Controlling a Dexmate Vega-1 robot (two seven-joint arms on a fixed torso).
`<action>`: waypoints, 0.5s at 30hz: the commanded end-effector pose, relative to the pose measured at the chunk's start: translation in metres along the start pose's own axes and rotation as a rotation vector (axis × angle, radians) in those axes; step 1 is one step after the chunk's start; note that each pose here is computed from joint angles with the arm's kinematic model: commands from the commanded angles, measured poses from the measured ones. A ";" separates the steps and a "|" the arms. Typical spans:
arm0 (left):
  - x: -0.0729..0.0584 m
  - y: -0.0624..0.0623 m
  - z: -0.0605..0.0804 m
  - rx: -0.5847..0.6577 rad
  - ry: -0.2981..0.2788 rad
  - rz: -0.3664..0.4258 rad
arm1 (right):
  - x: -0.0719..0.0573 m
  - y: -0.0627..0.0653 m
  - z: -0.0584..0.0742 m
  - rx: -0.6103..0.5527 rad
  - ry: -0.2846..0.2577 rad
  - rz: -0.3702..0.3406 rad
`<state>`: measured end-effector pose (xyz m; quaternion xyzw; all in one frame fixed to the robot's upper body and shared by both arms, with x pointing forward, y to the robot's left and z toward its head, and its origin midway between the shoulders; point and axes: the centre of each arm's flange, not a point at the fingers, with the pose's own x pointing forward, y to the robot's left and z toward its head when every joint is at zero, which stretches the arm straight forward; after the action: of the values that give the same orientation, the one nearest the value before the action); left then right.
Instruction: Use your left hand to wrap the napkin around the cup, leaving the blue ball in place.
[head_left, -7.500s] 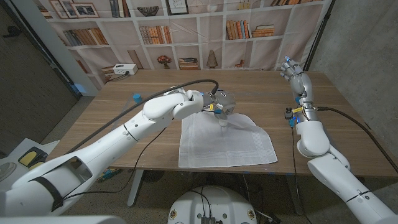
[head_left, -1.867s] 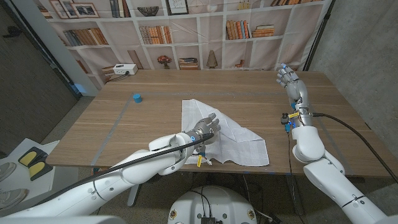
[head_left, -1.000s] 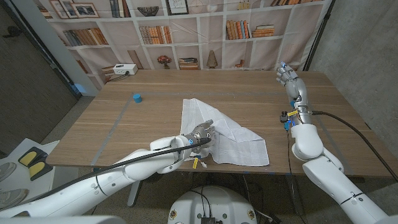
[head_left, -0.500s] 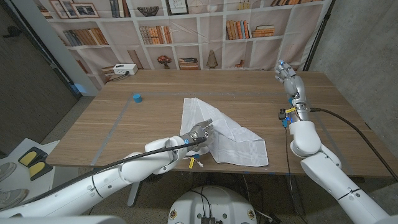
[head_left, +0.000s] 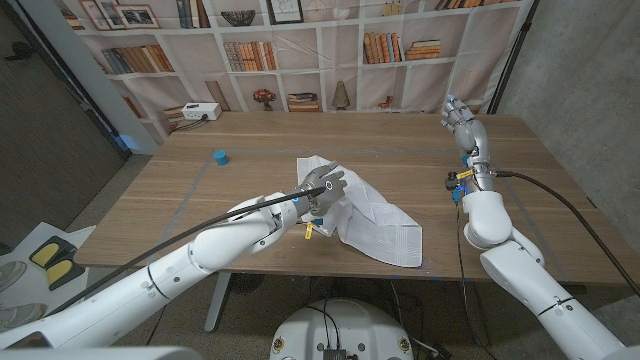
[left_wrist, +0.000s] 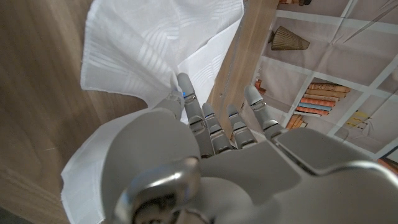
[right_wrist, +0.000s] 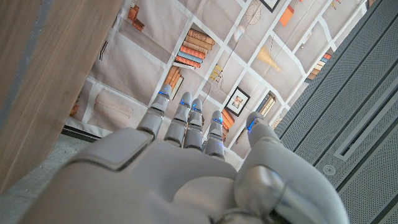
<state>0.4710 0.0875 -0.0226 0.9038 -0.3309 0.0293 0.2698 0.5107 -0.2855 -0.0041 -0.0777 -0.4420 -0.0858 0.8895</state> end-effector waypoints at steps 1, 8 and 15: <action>0.028 0.020 -0.040 -0.050 0.126 0.096 | 0.003 -0.001 -0.003 0.005 0.000 -0.013; 0.060 0.027 -0.063 -0.096 0.123 0.130 | 0.004 -0.003 -0.006 0.006 0.004 -0.019; 0.098 0.029 -0.077 -0.136 0.035 0.114 | 0.003 -0.008 -0.011 0.011 0.007 -0.028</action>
<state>0.5020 0.0734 0.0377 0.8721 -0.3627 0.0701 0.3210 0.5159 -0.2890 -0.0048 -0.0731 -0.4408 -0.0913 0.8900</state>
